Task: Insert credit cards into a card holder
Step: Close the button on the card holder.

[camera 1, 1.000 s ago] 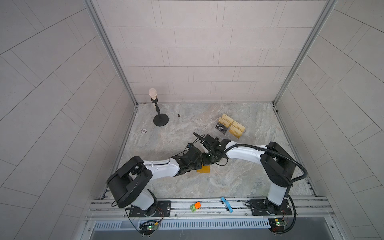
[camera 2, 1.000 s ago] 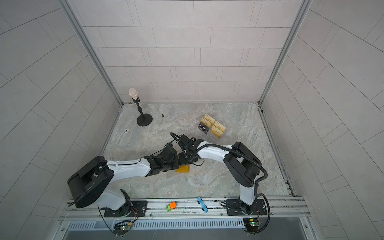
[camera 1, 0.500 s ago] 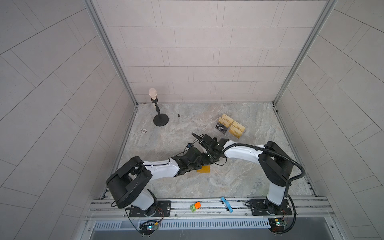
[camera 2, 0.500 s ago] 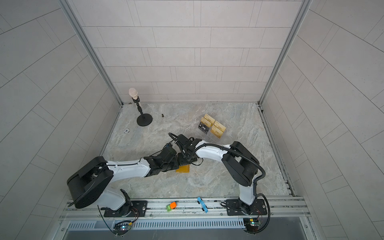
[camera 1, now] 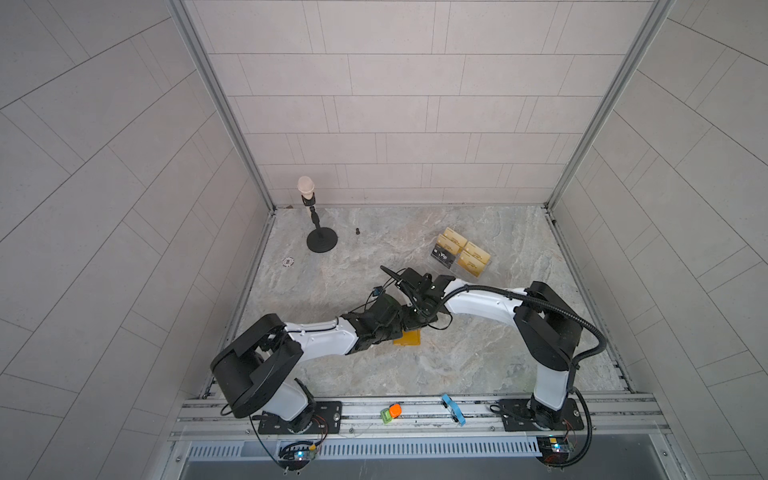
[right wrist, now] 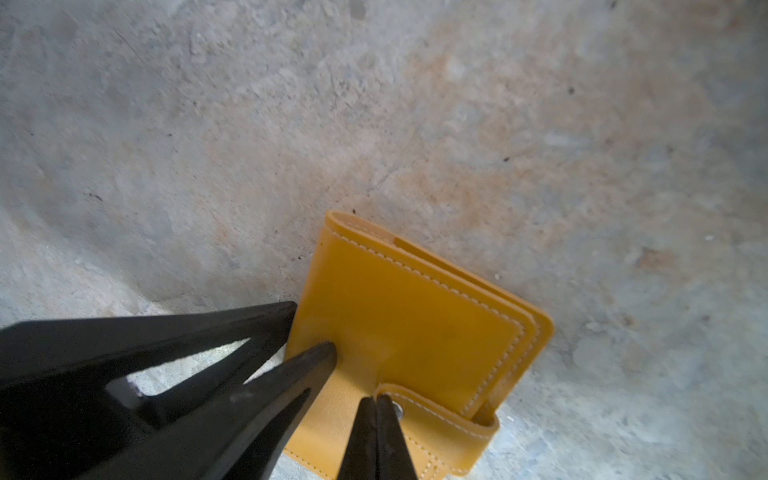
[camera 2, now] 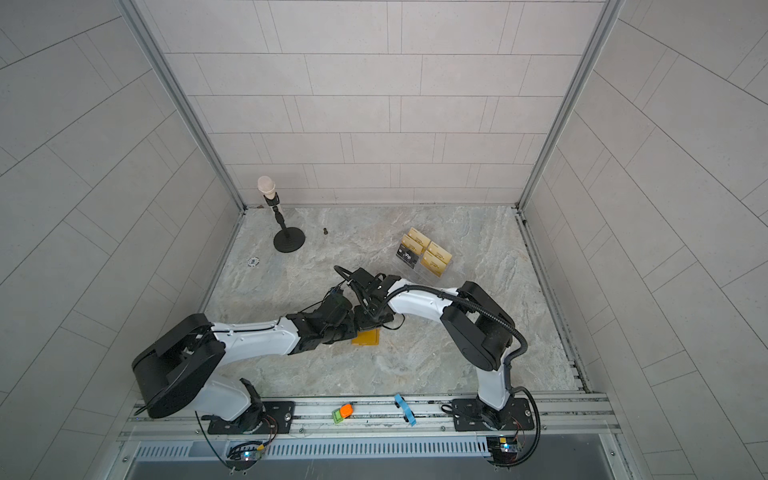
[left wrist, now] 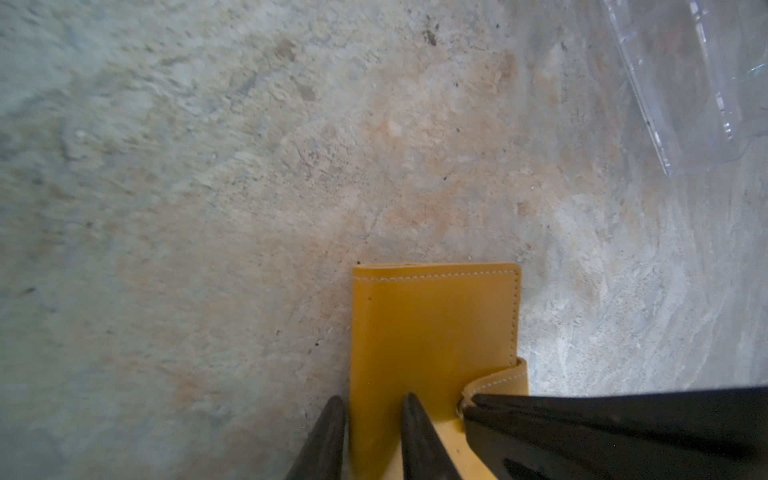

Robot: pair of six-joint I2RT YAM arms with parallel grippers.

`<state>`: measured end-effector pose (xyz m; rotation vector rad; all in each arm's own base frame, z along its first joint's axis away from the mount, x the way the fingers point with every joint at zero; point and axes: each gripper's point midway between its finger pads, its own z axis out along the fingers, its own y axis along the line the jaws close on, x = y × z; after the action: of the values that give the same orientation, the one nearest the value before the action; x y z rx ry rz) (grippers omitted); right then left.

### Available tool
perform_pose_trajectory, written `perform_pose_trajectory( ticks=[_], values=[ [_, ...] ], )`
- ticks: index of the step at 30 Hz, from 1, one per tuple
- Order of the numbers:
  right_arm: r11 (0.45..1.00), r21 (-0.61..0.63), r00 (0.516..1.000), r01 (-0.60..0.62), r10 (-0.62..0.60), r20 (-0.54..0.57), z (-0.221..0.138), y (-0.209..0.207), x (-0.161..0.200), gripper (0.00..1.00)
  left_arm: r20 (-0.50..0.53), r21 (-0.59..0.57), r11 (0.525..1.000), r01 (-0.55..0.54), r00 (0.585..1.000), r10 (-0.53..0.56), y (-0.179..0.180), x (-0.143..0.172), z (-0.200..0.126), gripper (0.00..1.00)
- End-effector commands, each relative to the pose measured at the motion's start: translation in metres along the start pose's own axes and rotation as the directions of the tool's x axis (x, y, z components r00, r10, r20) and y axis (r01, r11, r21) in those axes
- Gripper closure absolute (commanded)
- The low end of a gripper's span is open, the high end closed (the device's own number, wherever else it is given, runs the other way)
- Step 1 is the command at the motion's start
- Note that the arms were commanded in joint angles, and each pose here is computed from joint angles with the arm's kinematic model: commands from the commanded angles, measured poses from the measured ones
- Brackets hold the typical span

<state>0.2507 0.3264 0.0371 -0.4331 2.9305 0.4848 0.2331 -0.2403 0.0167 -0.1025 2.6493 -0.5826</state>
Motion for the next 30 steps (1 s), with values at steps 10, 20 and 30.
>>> perform_pose_trajectory(
  ticks=[10, 20, 30],
  values=[
    [0.996, -0.077, 0.998, 0.044, -0.04, 0.049, -0.01, 0.022, -0.004, 0.62, -0.13, -0.123, 0.992, -0.041, 0.991, 0.025, 0.026, 0.028, -0.004, 0.7],
    [0.998, -0.044, 0.982, -0.038, 0.046, 0.185, -0.042, -0.017, -0.007, 0.73, -0.053, -0.11, 0.994, 0.008, 0.999, -0.014, 0.032, 0.016, -0.021, 0.65],
    [0.991, -0.08, 0.981, -0.108, 0.119, 0.153, -0.014, -0.042, 0.002, 0.61, -0.065, -0.131, 0.991, -0.029, 0.998, 0.02, 0.028, -0.015, -0.019, 0.97]
  ],
)
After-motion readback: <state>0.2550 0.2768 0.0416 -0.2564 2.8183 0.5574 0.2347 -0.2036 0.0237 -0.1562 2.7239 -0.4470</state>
